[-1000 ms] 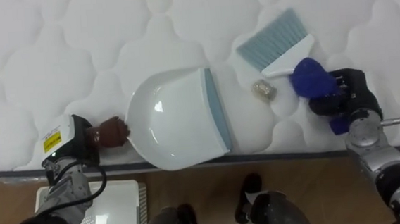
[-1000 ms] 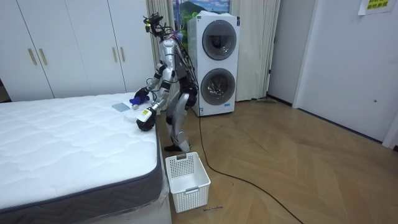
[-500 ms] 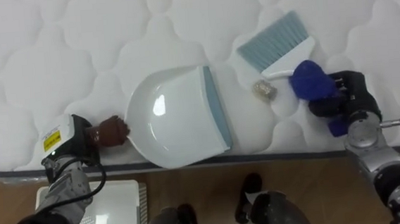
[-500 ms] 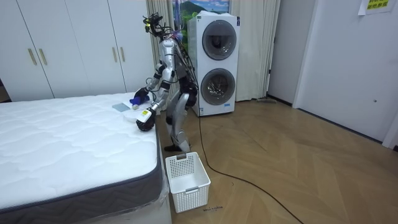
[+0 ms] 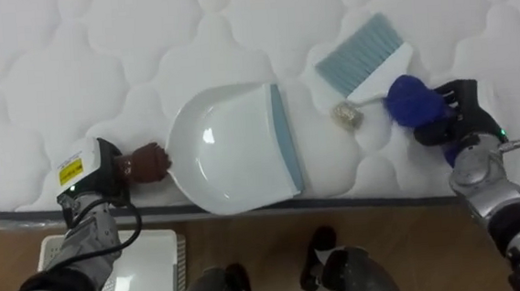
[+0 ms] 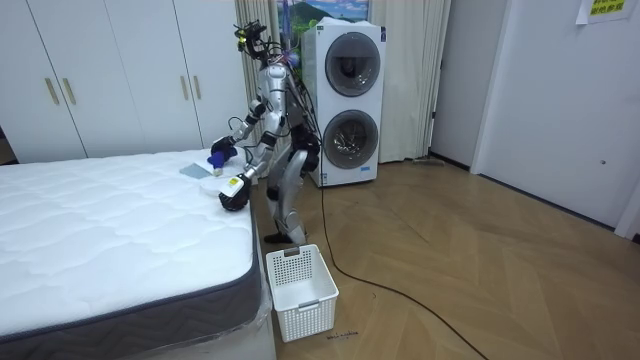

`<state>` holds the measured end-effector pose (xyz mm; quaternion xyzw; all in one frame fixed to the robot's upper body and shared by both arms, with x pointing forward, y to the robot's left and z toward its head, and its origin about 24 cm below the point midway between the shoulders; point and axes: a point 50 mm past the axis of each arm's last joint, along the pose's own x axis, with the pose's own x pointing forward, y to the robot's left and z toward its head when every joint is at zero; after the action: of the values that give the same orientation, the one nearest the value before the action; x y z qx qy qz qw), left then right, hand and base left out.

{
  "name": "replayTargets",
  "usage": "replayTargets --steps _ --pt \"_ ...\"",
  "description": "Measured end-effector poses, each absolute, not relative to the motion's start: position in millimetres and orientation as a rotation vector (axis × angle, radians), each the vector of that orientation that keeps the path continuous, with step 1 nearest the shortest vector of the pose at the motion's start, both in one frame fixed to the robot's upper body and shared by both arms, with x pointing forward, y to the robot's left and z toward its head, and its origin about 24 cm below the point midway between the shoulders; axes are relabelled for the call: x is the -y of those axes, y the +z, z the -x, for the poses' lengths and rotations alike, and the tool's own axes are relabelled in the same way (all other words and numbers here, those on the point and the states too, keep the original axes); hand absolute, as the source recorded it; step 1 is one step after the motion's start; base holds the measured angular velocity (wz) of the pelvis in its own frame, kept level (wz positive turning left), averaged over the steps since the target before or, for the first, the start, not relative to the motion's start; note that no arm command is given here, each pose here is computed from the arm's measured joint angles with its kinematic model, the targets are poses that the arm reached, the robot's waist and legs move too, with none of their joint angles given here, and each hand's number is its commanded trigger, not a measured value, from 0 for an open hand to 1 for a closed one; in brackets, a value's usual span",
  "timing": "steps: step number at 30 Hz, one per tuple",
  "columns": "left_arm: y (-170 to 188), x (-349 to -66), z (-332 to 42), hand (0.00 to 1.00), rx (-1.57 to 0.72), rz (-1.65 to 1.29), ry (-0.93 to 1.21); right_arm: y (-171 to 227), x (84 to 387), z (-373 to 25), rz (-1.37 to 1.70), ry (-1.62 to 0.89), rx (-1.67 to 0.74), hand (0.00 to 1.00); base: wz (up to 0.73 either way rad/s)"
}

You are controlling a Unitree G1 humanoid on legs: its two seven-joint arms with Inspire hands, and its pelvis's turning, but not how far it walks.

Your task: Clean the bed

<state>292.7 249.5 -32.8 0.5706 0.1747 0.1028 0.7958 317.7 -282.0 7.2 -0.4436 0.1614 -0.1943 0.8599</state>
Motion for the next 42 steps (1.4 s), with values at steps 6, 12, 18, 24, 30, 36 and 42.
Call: replayTargets --steps 6,12,18,24,30,36,42 --pt "-27 -257 -294 1.00 -0.346 -1.290 0.232 19 299 -316 1.171 -0.424 -0.298 1.00 -0.07" --pt "-23 -261 -294 1.00 -0.323 -1.322 0.250 35 311 -321 1.383 -0.442 -0.266 1.00 -0.05" --pt "-13 -271 -297 1.00 -0.272 -1.403 0.247 61 314 -333 1.650 -0.395 -0.165 1.00 -0.05" --pt "-8 -273 -299 1.00 -0.235 -1.480 0.225 76 310 -341 1.825 -0.373 -0.067 1.00 0.00" --pt "-6 -277 -299 1.00 -0.240 -1.532 0.233 89 292 -351 1.983 -0.326 0.079 1.00 -0.09" --pt "-6 -281 -297 1.00 -0.262 -1.544 0.232 94 277 -357 2.107 -0.218 0.131 1.00 -0.12" --pt "-3 -280 -299 1.00 -0.252 -1.555 0.214 89 270 -359 2.164 -0.137 0.069 1.00 -0.02"
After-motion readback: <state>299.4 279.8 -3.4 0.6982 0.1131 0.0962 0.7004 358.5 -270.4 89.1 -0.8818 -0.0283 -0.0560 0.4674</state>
